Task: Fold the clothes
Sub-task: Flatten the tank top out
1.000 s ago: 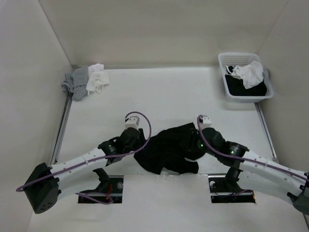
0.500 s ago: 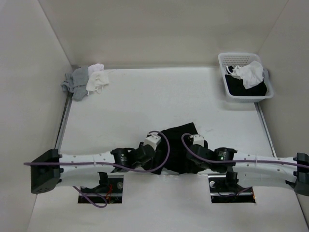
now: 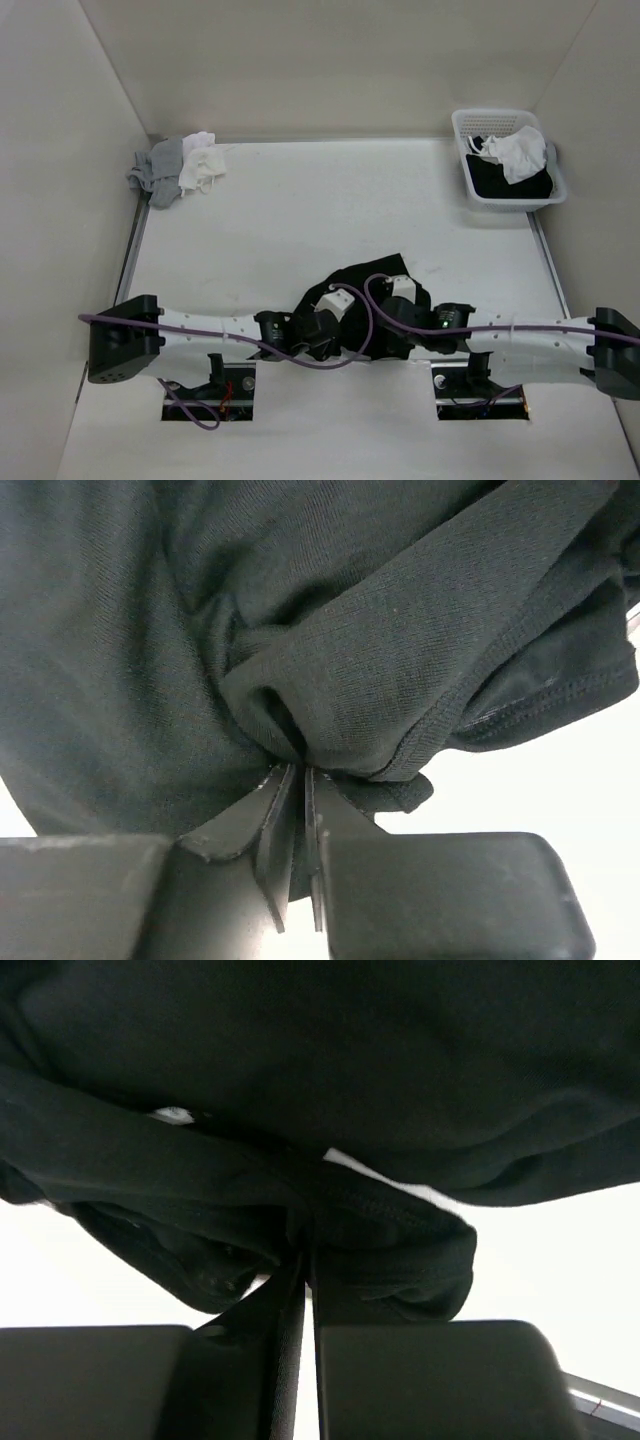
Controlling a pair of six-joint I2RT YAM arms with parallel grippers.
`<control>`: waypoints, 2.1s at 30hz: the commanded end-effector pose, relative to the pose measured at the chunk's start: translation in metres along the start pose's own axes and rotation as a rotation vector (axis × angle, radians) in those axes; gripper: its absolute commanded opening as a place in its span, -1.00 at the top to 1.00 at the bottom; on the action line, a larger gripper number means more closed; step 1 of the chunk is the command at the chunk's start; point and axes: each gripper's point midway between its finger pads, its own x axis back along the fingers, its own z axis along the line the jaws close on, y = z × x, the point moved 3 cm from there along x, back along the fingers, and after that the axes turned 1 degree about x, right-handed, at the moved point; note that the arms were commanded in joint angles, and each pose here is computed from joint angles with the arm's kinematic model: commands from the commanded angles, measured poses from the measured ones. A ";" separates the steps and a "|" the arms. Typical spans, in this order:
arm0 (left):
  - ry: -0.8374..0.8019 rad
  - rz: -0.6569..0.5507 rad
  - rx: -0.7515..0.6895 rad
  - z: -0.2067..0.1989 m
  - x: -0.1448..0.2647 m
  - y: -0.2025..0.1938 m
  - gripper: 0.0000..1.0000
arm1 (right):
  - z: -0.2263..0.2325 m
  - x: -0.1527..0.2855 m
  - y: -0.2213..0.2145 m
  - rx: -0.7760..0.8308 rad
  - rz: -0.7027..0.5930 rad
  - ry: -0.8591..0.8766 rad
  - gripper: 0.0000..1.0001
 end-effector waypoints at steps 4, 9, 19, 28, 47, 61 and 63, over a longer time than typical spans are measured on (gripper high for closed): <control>-0.048 -0.288 0.169 0.018 0.060 0.092 1.00 | 0.013 0.080 0.074 -0.092 -0.350 0.188 0.92; -0.066 -0.544 0.280 0.044 0.136 0.161 1.00 | 0.016 0.168 0.128 -0.070 -0.586 0.272 0.94; -0.268 -1.145 0.307 0.042 0.346 0.274 1.00 | 0.055 0.393 0.230 0.007 -1.133 0.593 0.97; -0.234 -1.199 0.282 0.034 0.354 0.298 0.96 | 0.084 0.428 0.273 0.067 -1.272 0.550 0.94; 0.266 -0.862 0.881 0.223 0.113 0.211 0.17 | -0.009 0.088 0.550 -0.155 -0.795 0.219 -0.02; 0.184 -0.595 0.687 0.165 -0.027 0.224 0.08 | -0.018 -0.008 0.315 -0.359 -0.669 0.171 0.75; 0.176 -0.622 0.676 0.163 -0.035 0.246 0.07 | -0.020 -0.017 0.283 -0.382 -0.652 0.167 0.48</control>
